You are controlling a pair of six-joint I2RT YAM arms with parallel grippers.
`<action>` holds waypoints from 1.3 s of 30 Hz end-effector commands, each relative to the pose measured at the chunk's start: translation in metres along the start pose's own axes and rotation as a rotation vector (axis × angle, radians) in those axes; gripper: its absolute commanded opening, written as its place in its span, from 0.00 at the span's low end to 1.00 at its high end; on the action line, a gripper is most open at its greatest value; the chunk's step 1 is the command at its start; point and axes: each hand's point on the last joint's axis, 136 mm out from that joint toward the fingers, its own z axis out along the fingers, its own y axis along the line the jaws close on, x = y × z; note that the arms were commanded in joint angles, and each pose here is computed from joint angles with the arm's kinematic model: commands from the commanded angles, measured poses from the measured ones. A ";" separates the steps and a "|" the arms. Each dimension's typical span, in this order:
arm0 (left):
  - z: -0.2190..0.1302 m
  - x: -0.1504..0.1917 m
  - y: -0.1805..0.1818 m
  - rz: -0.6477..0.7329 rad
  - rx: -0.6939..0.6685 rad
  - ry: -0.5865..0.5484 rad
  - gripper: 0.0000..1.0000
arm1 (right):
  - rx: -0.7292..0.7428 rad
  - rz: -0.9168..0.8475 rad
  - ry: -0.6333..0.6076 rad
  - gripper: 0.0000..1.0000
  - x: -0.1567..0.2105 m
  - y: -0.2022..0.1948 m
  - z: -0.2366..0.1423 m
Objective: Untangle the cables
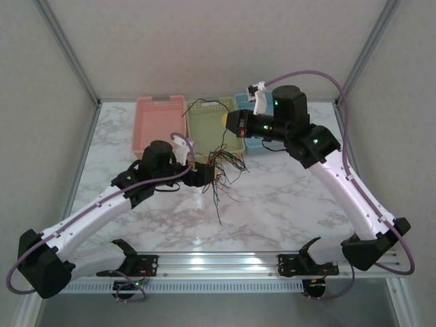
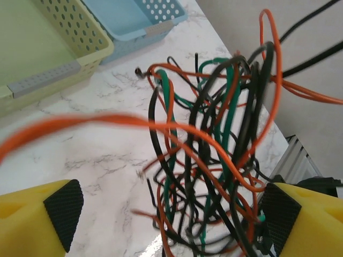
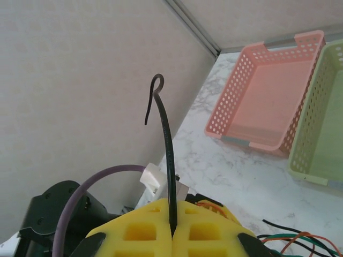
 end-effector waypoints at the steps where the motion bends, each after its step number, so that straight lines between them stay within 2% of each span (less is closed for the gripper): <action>1: 0.003 -0.020 -0.018 0.021 0.069 -0.047 0.89 | -0.075 -0.010 -0.039 0.00 -0.011 0.026 -0.014; 6: 0.017 -0.009 -0.023 0.026 0.099 0.011 0.72 | -0.074 -0.009 -0.036 0.00 -0.010 0.025 -0.013; 9: 0.020 -0.007 -0.022 0.022 0.104 0.024 0.54 | -0.058 -0.021 -0.038 0.00 -0.010 0.023 -0.014; 12: 0.020 -0.004 -0.019 0.018 0.088 0.030 0.32 | -0.025 -0.037 -0.047 0.00 -0.010 0.017 -0.015; 14: 0.020 -0.003 -0.017 0.019 0.081 0.037 0.21 | -0.011 -0.046 -0.054 0.00 -0.011 0.015 -0.016; 16: 0.020 -0.002 -0.016 0.016 0.073 0.039 0.14 | -0.008 -0.055 -0.055 0.00 -0.011 0.015 -0.017; 21: 0.016 0.001 -0.015 0.020 0.063 0.046 0.08 | 0.094 -0.108 -0.084 0.00 -0.013 -0.002 -0.023; 25: 0.008 0.007 -0.013 0.028 0.045 0.058 0.07 | 0.255 -0.187 -0.124 0.00 -0.016 -0.030 -0.035; 31: -0.011 0.016 -0.007 0.039 0.007 0.052 0.14 | 0.462 -0.257 -0.167 0.00 -0.017 -0.069 -0.052; 39: -0.030 0.024 -0.003 0.040 -0.019 0.035 0.25 | 0.594 -0.261 -0.211 0.00 -0.019 -0.100 -0.071</action>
